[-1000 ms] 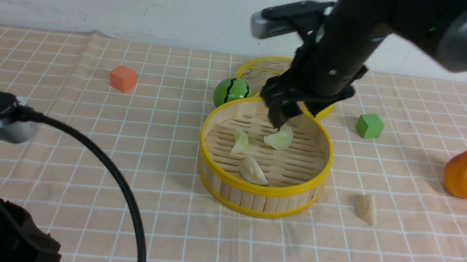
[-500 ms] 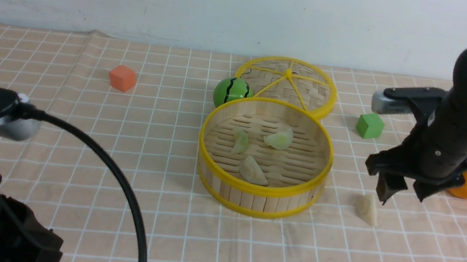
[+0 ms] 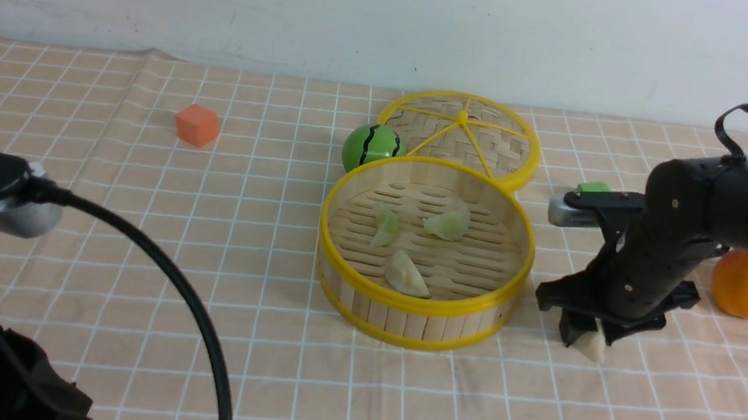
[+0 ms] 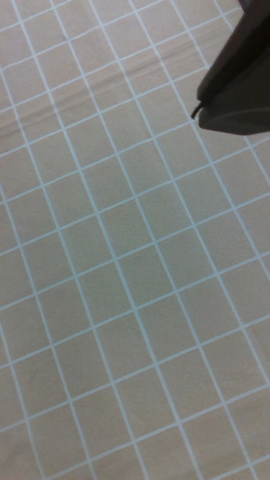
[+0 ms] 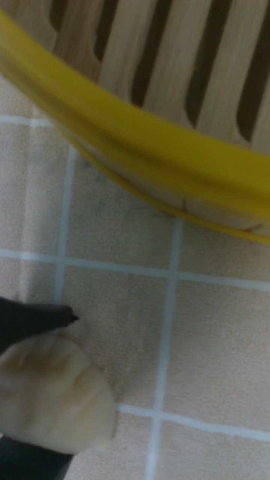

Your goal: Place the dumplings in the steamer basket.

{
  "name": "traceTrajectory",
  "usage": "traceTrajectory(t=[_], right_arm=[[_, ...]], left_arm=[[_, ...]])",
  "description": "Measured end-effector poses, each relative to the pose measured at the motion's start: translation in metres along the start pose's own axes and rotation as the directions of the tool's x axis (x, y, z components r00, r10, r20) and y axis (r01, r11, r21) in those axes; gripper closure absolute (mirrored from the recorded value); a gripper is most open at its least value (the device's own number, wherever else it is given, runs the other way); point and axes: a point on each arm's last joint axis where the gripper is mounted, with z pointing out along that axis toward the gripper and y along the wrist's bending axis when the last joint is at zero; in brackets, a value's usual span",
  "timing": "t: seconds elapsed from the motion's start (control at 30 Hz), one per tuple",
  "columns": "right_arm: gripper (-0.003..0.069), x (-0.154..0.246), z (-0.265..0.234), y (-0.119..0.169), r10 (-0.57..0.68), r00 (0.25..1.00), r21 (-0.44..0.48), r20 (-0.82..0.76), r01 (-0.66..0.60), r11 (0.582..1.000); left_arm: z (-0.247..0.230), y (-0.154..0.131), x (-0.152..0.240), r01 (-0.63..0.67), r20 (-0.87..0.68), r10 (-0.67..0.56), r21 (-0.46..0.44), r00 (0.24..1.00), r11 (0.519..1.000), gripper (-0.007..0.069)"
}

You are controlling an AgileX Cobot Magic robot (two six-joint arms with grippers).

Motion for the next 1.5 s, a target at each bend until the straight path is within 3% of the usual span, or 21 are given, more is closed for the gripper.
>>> traceTrajectory(t=[0.07,0.23,0.33,0.43,0.63,0.87,0.93,1.13,1.27,1.43,1.5], right_arm=[[0.0415,-0.001,-0.003,0.000,0.000,1.000,-0.001,0.006,0.000,1.000],[0.0417,-0.008,-0.038,0.006,-0.061,0.998,-0.008,0.012,0.061,0.998],[0.0417,-0.020,-0.077,0.023,-0.120,0.989,-0.031,0.086,0.123,0.992],[0.0417,-0.032,-0.118,0.063,-0.206,0.961,-0.089,0.187,0.225,0.970],[0.0417,-0.030,-0.089,0.110,-0.286,0.939,-0.132,0.190,0.313,0.940],[0.0413,-0.030,-0.028,0.123,-0.292,0.943,-0.133,0.160,0.313,0.940],[0.0382,-0.031,-0.020,0.124,-0.292,0.942,-0.130,0.164,0.314,0.940],[0.0198,-0.033,-0.026,0.124,-0.292,0.940,-0.129,0.178,0.317,0.940],[0.0166,-0.034,-0.053,0.124,-0.287,0.936,-0.137,0.202,0.317,0.938],[0.0254,-0.030,-0.143,0.116,-0.268,0.903,-0.146,0.336,0.331,0.932],[0.0362,-0.015,-0.198,0.109,-0.245,0.870,-0.159,0.428,0.340,0.927]], left_arm=[[0.000,0.000,0.000,0.000,-0.004,0.000,-0.001,1.000,1.000,0.0621],[0.000,0.000,0.000,0.000,-0.005,0.000,-0.001,1.000,1.000,0.0621],[0.000,0.000,0.001,0.000,-0.006,0.000,-0.001,1.000,1.000,0.0621],[0.000,0.000,0.000,0.000,0.000,0.000,0.000,1.000,1.000,0.0621],[0.000,0.000,0.000,0.000,0.001,0.000,0.000,1.000,1.000,0.0621],[-0.005,0.001,0.005,-0.002,-0.011,0.002,-0.001,1.000,1.000,0.0620],[-0.011,0.001,0.008,-0.004,0.010,0.004,0.005,1.000,1.000,0.0618],[-0.044,0.005,0.027,-0.025,0.137,0.021,0.027,0.990,0.999,0.0614],[-0.059,0.011,0.048,-0.041,0.233,0.032,0.033,0.972,0.999,0.0610],[-0.061,0.029,0.095,-0.067,0.388,0.055,0.019,0.920,0.998,0.0607],[-0.054,0.036,0.114,-0.076,0.464,0.052,0.033,0.885,0.997,0.0606]])
